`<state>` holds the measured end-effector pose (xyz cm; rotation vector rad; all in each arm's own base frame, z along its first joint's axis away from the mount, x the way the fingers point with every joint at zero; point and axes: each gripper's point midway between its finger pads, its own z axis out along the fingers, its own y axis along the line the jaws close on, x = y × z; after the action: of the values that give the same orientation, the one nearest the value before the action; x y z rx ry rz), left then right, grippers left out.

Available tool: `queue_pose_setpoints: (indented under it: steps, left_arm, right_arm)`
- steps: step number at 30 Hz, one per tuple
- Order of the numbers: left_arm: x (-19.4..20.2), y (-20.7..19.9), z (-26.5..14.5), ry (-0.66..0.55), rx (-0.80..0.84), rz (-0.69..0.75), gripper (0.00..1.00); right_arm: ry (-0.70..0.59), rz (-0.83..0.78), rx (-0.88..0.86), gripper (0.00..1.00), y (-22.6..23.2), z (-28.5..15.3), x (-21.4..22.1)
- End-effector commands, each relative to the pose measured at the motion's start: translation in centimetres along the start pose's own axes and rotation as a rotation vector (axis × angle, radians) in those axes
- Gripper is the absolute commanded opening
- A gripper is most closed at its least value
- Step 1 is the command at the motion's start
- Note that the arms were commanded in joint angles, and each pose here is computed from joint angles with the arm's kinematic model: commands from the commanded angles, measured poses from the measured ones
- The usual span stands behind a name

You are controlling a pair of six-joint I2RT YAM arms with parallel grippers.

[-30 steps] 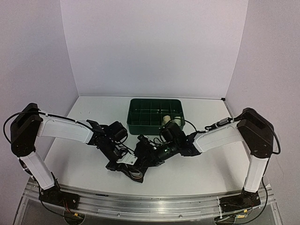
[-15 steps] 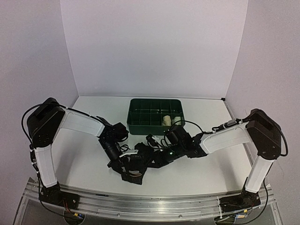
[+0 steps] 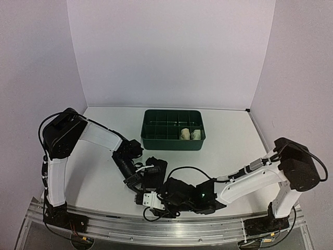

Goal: Roll the underwear
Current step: Roll the underwear to the center of the board.

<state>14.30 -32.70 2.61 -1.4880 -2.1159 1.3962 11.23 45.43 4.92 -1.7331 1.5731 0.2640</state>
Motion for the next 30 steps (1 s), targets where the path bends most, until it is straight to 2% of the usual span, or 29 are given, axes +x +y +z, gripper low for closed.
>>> queue_pose_setpoints:
  steps: [1, 10, 14, 16, 20, 21, 23, 26, 30]
  left_arm:
    - [-1.0, -0.6, -0.2, -0.017, 0.053, -0.056, 0.0]
    - [-1.2, -0.5, -0.1, -0.009, 0.074, -0.057, 0.0]
    - [-1.0, -0.4, 0.1, 0.0, 0.094, -0.071, 0.0]
    - [-1.0, -0.6, 0.1, -0.001, 0.105, -0.072, 0.0]
    - [-1.3, -1.1, -0.1, -0.008, 0.122, -0.049, 0.02]
    - [-1.4, -1.2, -0.2, -0.01, 0.12, -0.043, 0.1]
    - [-1.7, -1.0, -0.5, -0.013, 0.103, -0.03, 0.37]
    - [-2.9, -0.3, -2.7, -0.053, 0.036, 0.019, 0.66]
    - [-4.1, 0.2, -7.6, -0.124, -0.126, 0.197, 0.73]
  right_arm:
    - [0.068, -0.199, 0.153, 0.54, -2.7, 1.9, -0.5]
    - [0.16, -0.167, 0.184, 0.54, -2.5, 3.0, 2.4]
    - [0.205, -0.167, 0.161, 0.51, -2.0, 3.9, 3.4]
    - [0.218, -0.149, 0.145, 0.43, -1.8, 4.1, 3.7]
    - [0.251, -0.059, 0.118, 0.12, -1.7, 3.9, 4.7]
    - [0.248, -0.033, 0.109, 0.07, -1.7, 3.7, 4.7]
    - [0.272, 0.0, 0.076, 0.0, -1.4, 3.4, 5.4]
    - [0.262, 0.095, 0.017, 0.0, -1.1, 2.9, 5.3]
    - [0.234, 0.34, -0.126, 0.0, -0.4, 2.4, 5.6]
